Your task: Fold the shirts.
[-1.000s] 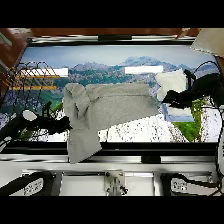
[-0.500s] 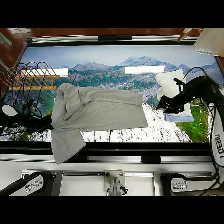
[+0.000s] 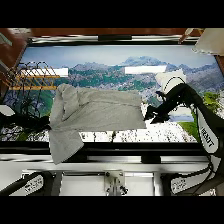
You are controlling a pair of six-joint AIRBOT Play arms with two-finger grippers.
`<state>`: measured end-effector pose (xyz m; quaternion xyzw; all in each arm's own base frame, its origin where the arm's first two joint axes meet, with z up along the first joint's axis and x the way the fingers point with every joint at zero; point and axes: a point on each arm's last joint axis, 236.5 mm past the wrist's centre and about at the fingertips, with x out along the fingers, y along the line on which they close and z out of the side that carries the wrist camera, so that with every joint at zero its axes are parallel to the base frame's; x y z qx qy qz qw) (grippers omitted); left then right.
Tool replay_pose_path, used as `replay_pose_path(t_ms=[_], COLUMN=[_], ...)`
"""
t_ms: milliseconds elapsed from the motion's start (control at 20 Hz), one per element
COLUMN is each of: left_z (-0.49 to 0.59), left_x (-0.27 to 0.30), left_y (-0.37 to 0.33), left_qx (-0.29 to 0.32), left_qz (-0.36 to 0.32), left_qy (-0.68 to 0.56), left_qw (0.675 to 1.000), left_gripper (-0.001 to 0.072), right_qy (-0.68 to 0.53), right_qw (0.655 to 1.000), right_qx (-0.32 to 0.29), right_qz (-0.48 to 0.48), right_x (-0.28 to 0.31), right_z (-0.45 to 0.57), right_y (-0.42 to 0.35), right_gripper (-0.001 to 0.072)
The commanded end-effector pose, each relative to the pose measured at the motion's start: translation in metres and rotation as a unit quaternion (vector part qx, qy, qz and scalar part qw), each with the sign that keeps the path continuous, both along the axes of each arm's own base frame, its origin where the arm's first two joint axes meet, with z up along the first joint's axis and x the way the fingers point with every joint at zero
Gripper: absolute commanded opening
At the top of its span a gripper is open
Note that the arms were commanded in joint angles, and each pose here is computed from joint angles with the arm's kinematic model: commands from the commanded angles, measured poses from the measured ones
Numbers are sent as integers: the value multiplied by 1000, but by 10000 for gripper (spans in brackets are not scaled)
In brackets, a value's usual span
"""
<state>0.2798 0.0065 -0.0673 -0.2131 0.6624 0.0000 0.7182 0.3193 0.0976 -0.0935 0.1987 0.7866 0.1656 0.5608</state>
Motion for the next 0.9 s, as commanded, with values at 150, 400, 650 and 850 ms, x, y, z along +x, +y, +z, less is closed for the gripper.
replay_pose_path(t_ms=[150,400,650,850], left_z=[0,12,175,508], left_x=[-1,9,77,51], left_y=[0,3,6,-27], left_qx=[0,6,70,115], left_qz=[-3,-12,-56,-22], left_qy=[1,-19,-235,-641], left_qw=[1000,1000,968,759], left_gripper=[33,32,31,32], right_qy=[-14,-62,-310,-687], right_qw=[1000,997,951,725], right_qx=[-6,-19,-2,-34], right_qz=[-9,-28,5,-36], right_x=[-1,18,78,99], right_z=[-23,-15,131,428], right_y=[32,46,36,6], right_gripper=[549,69,69,69])
